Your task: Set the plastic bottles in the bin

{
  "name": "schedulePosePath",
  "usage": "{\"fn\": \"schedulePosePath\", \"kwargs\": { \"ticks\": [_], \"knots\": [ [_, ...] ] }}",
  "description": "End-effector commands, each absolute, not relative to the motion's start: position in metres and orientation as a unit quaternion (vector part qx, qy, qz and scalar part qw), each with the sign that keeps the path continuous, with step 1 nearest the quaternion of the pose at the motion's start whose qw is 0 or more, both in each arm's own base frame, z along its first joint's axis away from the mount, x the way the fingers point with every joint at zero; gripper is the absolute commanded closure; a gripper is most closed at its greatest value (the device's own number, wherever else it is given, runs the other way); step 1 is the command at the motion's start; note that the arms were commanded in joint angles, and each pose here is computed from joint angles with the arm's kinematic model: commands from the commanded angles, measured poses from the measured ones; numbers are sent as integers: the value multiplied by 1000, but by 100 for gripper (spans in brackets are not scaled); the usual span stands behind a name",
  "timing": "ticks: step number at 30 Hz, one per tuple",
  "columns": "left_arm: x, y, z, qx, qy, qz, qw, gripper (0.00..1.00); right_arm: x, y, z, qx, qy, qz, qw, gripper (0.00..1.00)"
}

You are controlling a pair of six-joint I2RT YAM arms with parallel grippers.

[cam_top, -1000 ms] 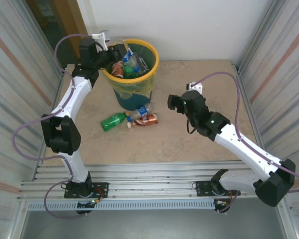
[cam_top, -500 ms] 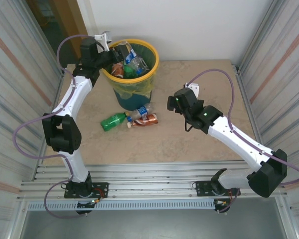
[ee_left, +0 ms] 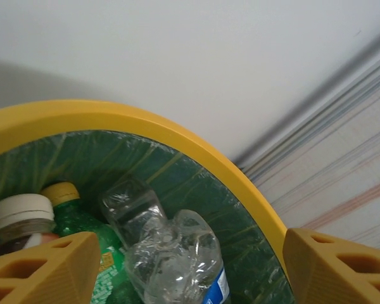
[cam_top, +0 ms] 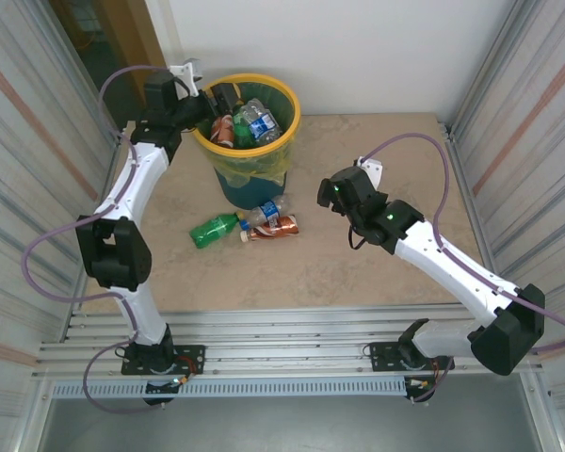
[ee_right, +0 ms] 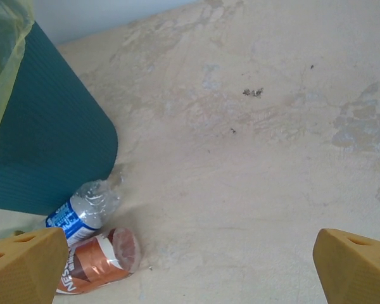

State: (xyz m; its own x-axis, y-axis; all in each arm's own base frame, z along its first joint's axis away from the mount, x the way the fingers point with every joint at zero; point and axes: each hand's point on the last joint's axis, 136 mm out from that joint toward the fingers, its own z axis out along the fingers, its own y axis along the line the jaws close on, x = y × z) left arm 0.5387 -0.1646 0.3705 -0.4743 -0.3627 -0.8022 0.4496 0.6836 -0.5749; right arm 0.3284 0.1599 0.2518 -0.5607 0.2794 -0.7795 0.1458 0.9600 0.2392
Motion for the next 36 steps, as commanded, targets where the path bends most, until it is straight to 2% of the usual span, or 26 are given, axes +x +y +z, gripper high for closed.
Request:
{"fn": "schedulePosePath", "kwargs": {
  "ticks": [1, 6, 14, 21, 26, 36],
  "knots": [
    [521, -147, 420, 38, 734, -377, 564, 21, 329, 159, 251, 126, 881, 75, 450, 2],
    [506, -134, 436, 39, 726, -351, 590, 16, 329, 166, 245, 89, 889, 50, 447, 2],
    [464, -111, 452, 31, 709, -292, 642, 1, 330, 195, 218, 89, 908, 122, 392, 2],
    [418, -76, 433, -9, 705, -213, 676, 1, 328, 221, 188, 122, 923, 134, 340, 2],
    [388, -53, 405, -47, 705, -172, 687, 1, 315, 244, 157, 150, 937, 103, 297, 2],
    [359, -26, 355, -92, 717, -114, 681, 1, 306, 301, 109, 167, 945, 150, 237, 2]
  ]
}}
